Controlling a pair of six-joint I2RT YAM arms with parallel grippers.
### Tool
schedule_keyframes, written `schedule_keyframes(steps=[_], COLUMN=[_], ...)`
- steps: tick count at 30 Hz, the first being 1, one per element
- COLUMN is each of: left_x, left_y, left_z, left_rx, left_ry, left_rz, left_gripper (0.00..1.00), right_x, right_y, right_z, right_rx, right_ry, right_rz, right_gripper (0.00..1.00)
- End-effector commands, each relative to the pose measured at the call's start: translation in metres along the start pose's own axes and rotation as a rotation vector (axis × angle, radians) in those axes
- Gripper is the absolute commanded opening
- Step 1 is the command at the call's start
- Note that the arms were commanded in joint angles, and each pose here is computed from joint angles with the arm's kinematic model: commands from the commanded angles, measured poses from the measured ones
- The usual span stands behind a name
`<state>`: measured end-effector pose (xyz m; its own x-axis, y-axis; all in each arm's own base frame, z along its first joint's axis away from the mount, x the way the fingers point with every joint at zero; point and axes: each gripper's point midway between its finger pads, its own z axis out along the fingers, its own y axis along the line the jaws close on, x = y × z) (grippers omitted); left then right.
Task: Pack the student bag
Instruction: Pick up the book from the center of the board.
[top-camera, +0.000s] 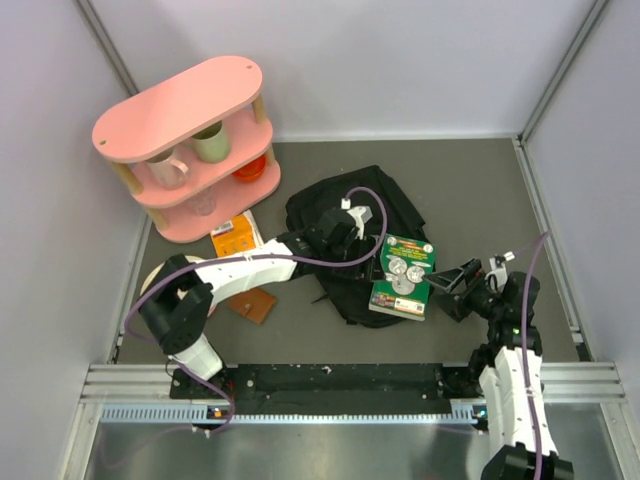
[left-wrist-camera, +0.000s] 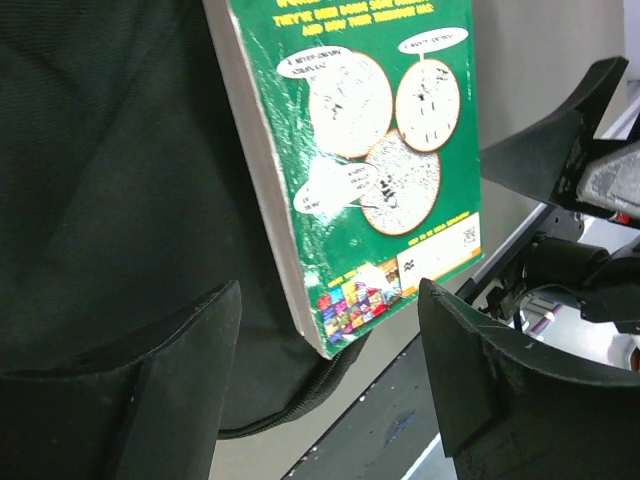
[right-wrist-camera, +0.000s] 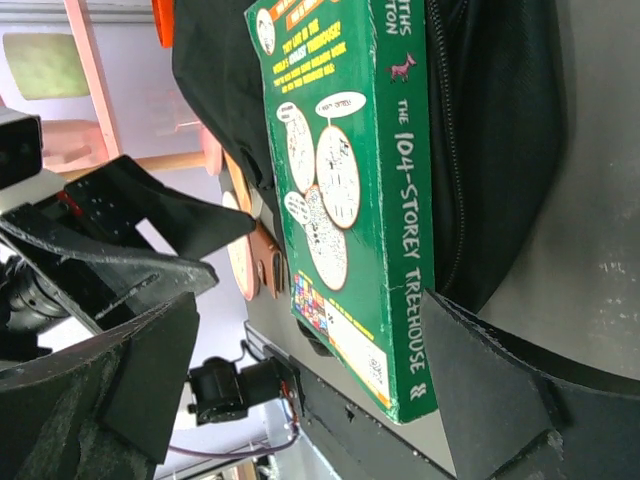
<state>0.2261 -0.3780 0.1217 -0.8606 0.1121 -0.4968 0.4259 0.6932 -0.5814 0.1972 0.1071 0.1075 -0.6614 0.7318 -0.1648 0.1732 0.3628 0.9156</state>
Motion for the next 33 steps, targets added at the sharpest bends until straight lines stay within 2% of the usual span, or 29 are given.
schedule_keyframes(steps=[1, 6, 15, 26, 29, 33], left_x=[-0.013, -0.015, 0.002, 0.016, 0.016, 0.017], left_y=[0.009, -0.002, -0.016, -0.075, -0.075, -0.073], left_z=[-0.004, 0.007, 0.034, 0.034, 0.034, 0.034], left_rx=[0.0, 0.087, 0.21, 0.384, 0.376, 0.366], left_ry=[-0.022, -0.012, 0.098, 0.144, 0.138, 0.14], left_rz=[0.03, 0.032, -0.023, 0.065, 0.066, 0.071], left_gripper=[0.75, 0.76, 0.74, 0.7, 0.69, 0.68], right_x=[0.009, 0.006, 0.01, 0.019, 0.019, 0.016], right_y=[-0.001, -0.01, -0.018, -0.021, -0.019, -0.014], right_z=[-0.001, 0.002, 0.008, 0.004, 0.003, 0.002], right_rx=[-0.02, 0.023, 0.076, 0.072, 0.077, 0.062], right_ry=[0.02, 0.018, 0.08, 0.093, 0.091, 0.068], right_rz=[0.009, 0.001, -0.02, -0.009, -0.003, -0.012], right_gripper=[0.9, 0.91, 0.89, 0.86, 0.82, 0.55])
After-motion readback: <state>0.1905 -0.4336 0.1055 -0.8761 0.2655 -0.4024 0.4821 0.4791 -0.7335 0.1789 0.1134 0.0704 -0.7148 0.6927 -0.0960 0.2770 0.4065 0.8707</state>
